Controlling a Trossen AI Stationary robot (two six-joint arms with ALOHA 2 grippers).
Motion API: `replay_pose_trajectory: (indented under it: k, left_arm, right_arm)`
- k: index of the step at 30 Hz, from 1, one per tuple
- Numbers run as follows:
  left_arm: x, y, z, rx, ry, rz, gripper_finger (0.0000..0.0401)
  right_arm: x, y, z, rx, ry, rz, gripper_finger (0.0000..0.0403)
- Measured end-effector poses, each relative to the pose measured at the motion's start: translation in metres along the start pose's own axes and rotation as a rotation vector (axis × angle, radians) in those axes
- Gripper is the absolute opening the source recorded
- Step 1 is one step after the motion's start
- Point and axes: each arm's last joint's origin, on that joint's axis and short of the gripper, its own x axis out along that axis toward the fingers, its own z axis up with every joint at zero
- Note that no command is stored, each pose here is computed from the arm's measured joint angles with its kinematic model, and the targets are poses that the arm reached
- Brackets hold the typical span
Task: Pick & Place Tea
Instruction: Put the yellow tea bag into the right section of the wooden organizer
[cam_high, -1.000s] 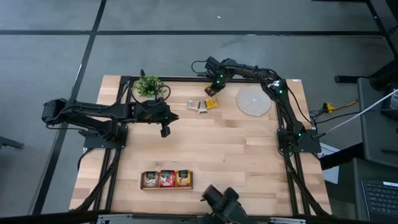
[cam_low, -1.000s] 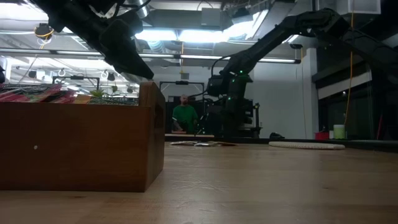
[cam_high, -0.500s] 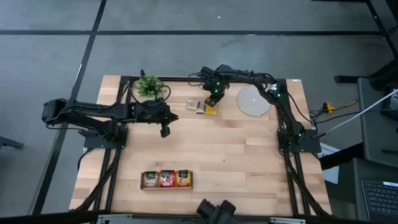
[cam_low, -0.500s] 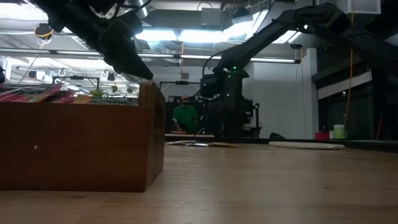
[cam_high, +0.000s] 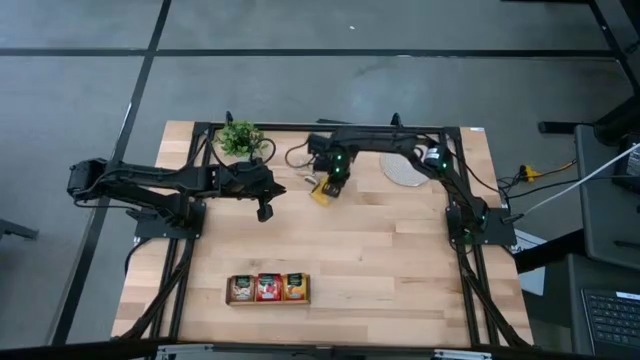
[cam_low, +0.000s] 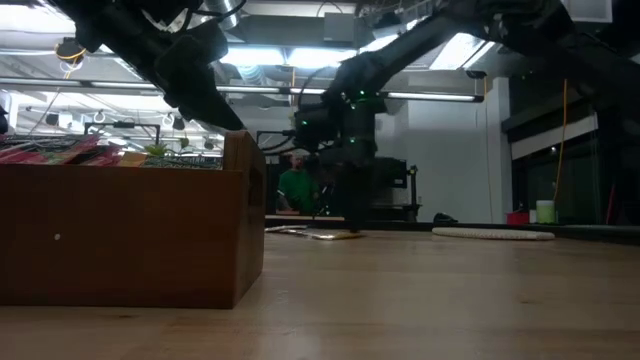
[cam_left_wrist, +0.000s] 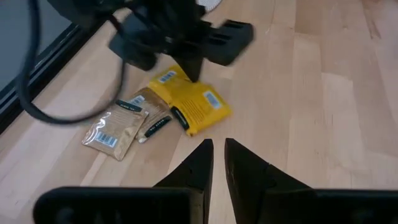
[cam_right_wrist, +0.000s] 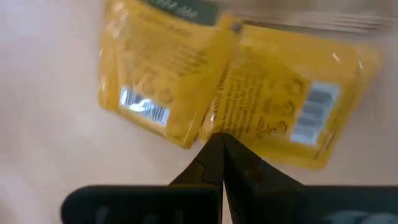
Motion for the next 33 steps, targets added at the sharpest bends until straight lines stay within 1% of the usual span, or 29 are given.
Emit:
replay_pose_trajectory:
  k: [3,10,14,17,20,23,28,30,33]
  left_arm:
    - [0.0,0.0,0.0,0.0,0.0,0.0,0.0037]
    - [0.0,0.0,0.0,-0.012,0.001,-0.006,0.0039]
    - [0.0,-0.001,-0.001,-0.015,0.008,-0.043,0.0034]
    - [0.0,-0.003,-0.001,-0.015,0.012,-0.085,0.0033]
    - [0.0,-0.004,0.0,-0.015,0.012,-0.123,0.0033]
    - [-0.001,-0.007,-0.003,0.0,0.035,-0.161,0.003]
    - [-0.003,-0.019,-0.005,0.091,0.046,-0.291,0.0019]
    - [-0.004,-0.023,-0.005,0.112,0.048,-0.33,0.0014]
    - [-0.005,-0.026,-0.007,0.122,0.056,-0.347,0.0007]
  right_arm:
    - [0.005,0.023,0.002,-0.057,-0.018,0.041,0.0005]
    - [0.018,0.081,0.01,-0.219,-0.129,0.14,0.0005]
    - [0.025,0.106,0.01,-0.285,-0.159,0.179,0.0005]
    - [0.026,0.12,0.009,-0.304,-0.184,0.195,0.0005]
    - [0.012,0.13,0.006,-0.304,-0.211,0.203,0.0005]
    - [-0.006,0.139,-0.002,-0.315,-0.23,0.174,0.0005]
    - [-0.027,0.147,-0.016,-0.292,-0.222,0.047,0.0005]
    - [-0.027,0.151,-0.022,-0.292,-0.203,0.025,0.0005]
    - [-0.017,0.155,-0.035,-0.311,-0.16,0.018,0.0005]
